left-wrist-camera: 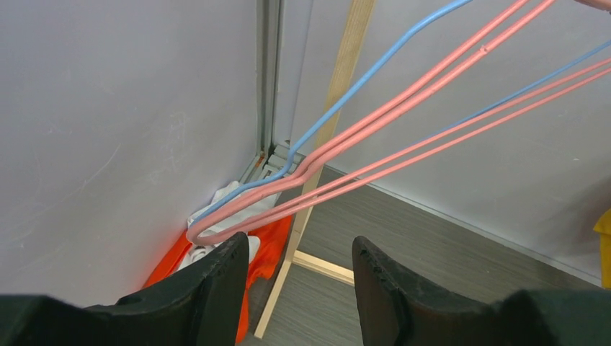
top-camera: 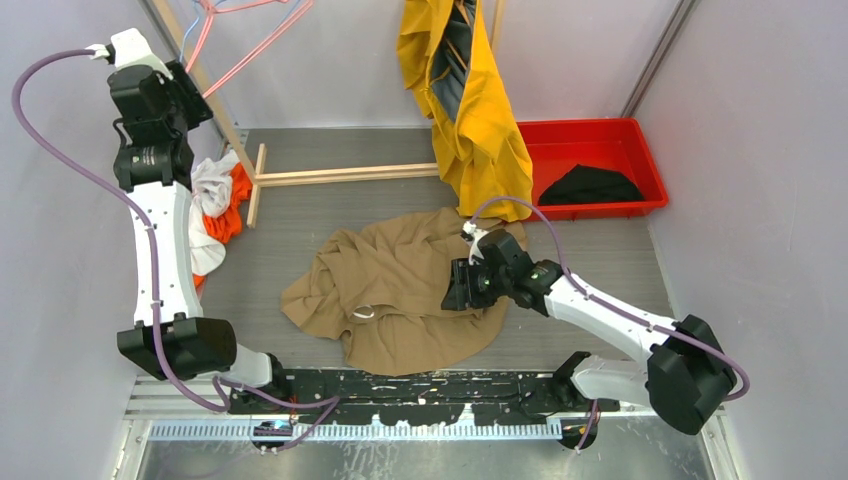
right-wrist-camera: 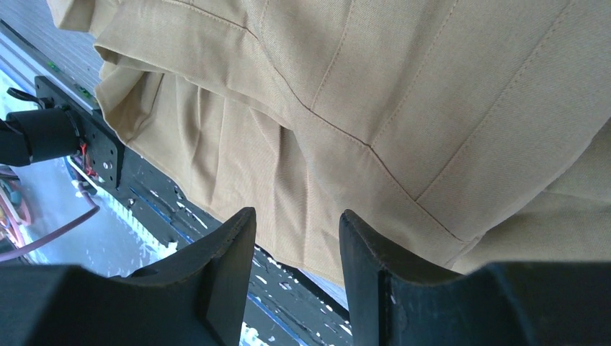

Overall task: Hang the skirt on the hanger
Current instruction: Move the hanger to the clothesline.

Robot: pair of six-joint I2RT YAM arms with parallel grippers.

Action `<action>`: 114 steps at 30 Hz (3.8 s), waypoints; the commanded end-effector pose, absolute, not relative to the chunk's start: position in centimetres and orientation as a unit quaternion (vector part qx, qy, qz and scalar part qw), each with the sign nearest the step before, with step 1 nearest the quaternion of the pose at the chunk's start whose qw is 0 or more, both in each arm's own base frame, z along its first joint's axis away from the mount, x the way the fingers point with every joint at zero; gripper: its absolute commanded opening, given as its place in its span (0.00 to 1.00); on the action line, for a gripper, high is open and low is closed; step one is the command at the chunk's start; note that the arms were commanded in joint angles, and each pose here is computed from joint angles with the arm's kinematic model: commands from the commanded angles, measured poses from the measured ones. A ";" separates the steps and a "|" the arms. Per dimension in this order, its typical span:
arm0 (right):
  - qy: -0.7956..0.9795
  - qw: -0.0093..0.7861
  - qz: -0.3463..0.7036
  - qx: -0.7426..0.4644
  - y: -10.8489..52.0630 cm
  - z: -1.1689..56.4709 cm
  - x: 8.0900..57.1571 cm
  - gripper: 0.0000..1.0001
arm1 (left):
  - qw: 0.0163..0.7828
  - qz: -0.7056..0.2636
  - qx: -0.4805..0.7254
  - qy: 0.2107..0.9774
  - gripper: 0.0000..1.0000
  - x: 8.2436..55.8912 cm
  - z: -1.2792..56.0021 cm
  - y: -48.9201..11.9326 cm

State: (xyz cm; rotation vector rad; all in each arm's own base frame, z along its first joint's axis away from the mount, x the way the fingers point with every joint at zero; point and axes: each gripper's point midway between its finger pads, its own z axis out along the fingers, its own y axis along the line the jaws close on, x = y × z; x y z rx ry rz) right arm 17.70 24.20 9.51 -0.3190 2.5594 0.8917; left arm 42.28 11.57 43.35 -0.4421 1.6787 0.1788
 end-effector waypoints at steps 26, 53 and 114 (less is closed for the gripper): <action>0.904 0.208 0.348 -0.138 26.5 9.5 19.0 0.51 | 0.724 0.112 -0.201 0.651 0.55 40.6 49.3 14.0; 0.905 0.197 0.349 -0.143 26.9 9.0 19.1 0.51 | 0.706 0.049 -0.185 0.682 0.54 44.7 46.5 12.8; 0.905 0.198 0.348 -0.141 26.7 9.1 18.9 0.51 | 0.705 -0.115 -0.033 0.699 0.17 46.7 48.4 1.5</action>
